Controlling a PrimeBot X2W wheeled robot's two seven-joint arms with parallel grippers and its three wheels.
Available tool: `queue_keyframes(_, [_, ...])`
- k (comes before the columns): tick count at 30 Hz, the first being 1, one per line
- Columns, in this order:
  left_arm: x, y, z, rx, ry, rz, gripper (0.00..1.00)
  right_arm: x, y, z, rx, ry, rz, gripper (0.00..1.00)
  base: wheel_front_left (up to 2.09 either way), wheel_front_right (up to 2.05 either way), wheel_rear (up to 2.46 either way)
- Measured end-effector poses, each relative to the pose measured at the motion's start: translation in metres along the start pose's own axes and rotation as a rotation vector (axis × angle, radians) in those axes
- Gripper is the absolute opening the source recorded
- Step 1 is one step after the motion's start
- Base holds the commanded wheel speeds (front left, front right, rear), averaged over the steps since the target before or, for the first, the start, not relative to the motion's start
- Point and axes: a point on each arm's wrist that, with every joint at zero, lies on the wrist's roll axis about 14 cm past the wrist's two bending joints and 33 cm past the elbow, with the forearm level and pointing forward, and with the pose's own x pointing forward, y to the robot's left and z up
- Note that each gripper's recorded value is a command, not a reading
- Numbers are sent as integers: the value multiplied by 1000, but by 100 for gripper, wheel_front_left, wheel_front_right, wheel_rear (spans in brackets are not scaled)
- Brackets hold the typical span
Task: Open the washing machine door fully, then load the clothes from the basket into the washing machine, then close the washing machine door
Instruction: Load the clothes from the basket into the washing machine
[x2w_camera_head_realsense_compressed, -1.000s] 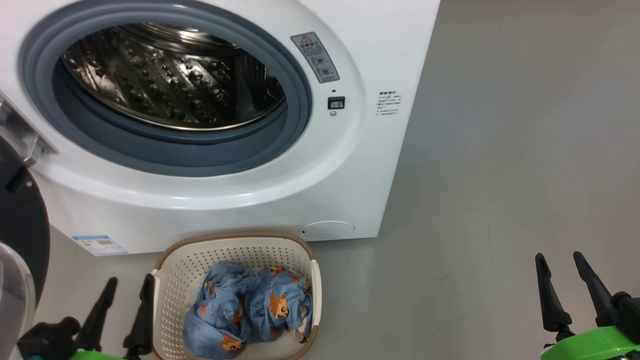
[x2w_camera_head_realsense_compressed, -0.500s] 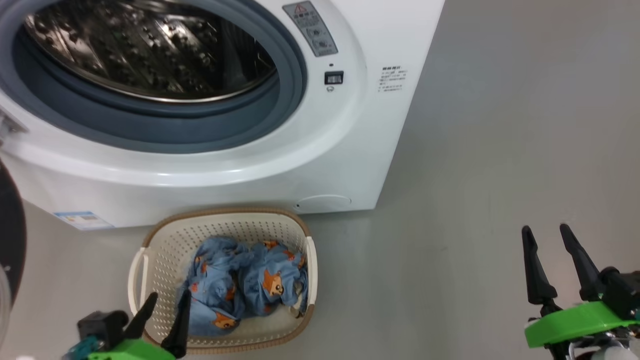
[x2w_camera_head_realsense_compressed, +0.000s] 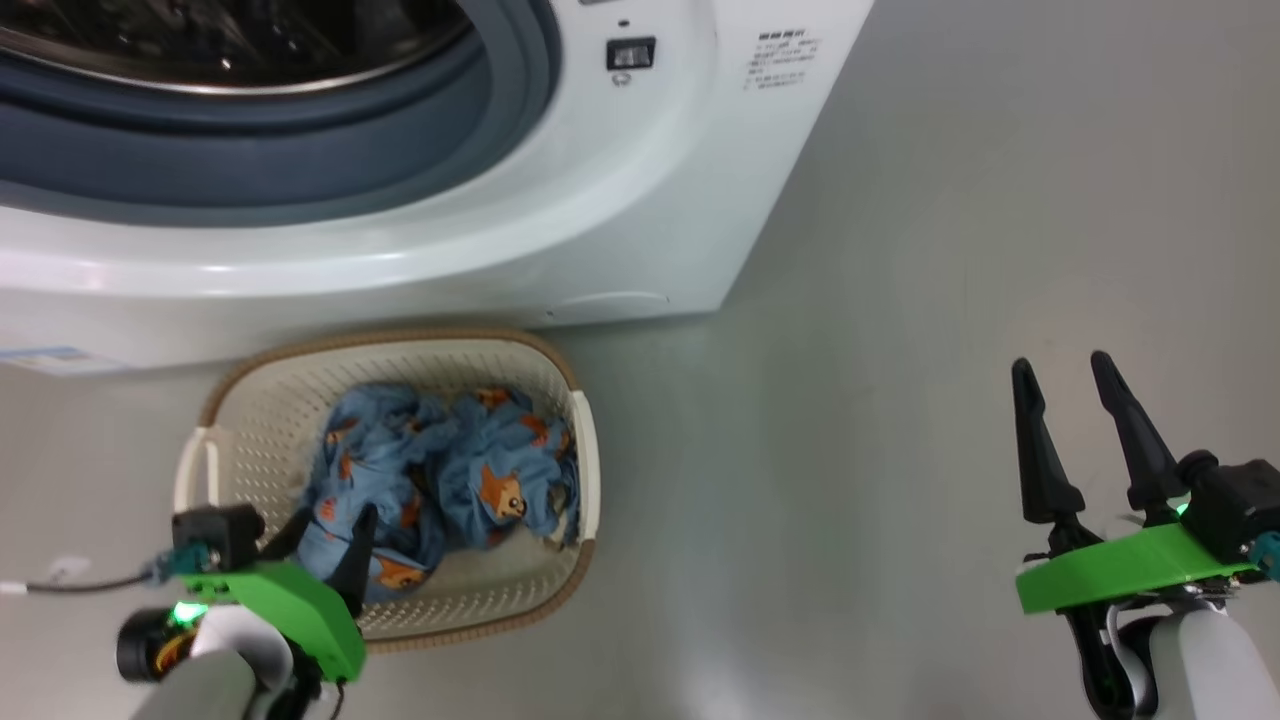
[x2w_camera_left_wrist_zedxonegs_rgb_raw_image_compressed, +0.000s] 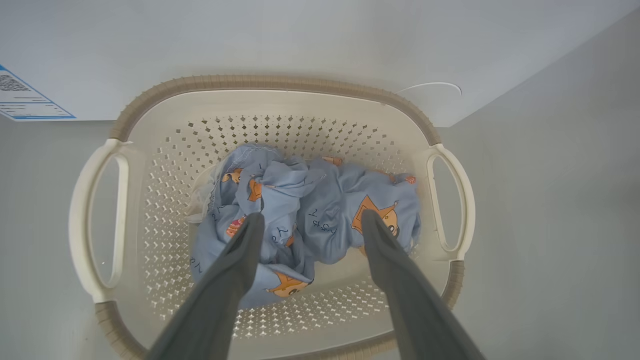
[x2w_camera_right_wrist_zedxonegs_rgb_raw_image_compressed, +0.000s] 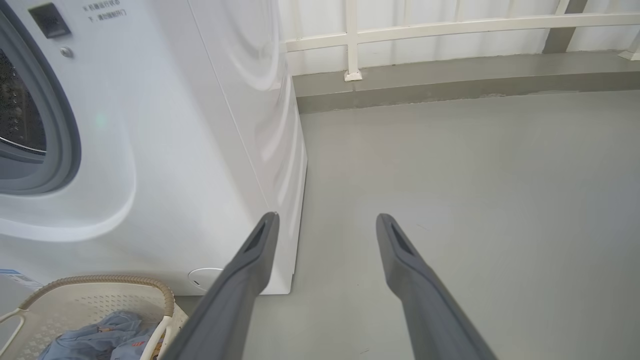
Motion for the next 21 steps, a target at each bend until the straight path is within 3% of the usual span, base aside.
queue_keyframes(5, [24,13,-10,53,79,6,100,13,2,-14,-2,24,5,100,0,0,0])
queue_keyframes(21, [80,45,-42,89,272,19,100,34,0,-55,-35,101,8,100,0,0,0])
